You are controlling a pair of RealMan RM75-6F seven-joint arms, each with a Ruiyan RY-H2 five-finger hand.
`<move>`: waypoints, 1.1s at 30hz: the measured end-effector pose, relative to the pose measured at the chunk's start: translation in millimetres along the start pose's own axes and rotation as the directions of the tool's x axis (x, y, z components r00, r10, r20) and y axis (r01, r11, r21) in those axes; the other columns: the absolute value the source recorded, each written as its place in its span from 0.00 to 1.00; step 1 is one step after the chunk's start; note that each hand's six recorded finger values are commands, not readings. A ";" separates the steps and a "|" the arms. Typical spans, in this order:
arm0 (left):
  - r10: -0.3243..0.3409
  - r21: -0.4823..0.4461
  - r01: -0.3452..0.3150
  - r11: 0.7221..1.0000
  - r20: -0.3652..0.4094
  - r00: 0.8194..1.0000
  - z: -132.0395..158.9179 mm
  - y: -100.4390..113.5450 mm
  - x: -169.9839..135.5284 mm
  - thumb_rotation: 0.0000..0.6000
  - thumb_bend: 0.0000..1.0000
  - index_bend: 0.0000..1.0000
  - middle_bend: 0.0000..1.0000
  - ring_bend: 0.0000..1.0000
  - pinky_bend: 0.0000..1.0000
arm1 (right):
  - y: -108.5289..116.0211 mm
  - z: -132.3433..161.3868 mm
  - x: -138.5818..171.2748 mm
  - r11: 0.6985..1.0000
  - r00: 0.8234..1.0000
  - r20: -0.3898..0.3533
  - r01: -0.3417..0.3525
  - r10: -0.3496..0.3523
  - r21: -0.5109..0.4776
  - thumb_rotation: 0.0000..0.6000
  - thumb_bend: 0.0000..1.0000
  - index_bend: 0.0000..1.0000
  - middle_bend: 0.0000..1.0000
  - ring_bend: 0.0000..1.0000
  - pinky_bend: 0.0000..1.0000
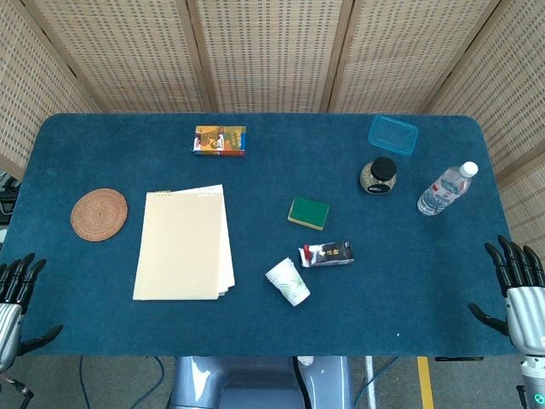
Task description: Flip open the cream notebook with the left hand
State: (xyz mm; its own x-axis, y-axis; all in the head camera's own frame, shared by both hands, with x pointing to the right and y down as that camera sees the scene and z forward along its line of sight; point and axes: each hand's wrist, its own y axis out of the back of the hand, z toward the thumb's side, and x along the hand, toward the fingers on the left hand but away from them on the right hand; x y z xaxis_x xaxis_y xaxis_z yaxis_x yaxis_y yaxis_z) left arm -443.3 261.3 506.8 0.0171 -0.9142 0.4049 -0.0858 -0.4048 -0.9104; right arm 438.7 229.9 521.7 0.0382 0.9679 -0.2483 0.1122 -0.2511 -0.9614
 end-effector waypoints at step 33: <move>-0.266 0.032 0.276 0.961 0.394 0.880 91.4 -176.8 88.4 1.00 0.30 0.00 0.00 0.00 0.00 | 1.7 -8.2 -3.5 1.000 1.000 0.021 -0.012 0.012 -0.029 1.00 0.00 0.00 0.00 0.00 0.00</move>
State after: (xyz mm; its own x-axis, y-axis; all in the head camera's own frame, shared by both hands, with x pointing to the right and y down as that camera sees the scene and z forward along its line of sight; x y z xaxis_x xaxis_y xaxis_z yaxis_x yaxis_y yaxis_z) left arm -335.6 250.3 695.7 0.4301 -0.7040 0.5651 -0.0456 -0.6421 -0.7652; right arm 446.9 226.0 521.9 0.0191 0.9647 -0.2626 0.1408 -0.2626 -0.9546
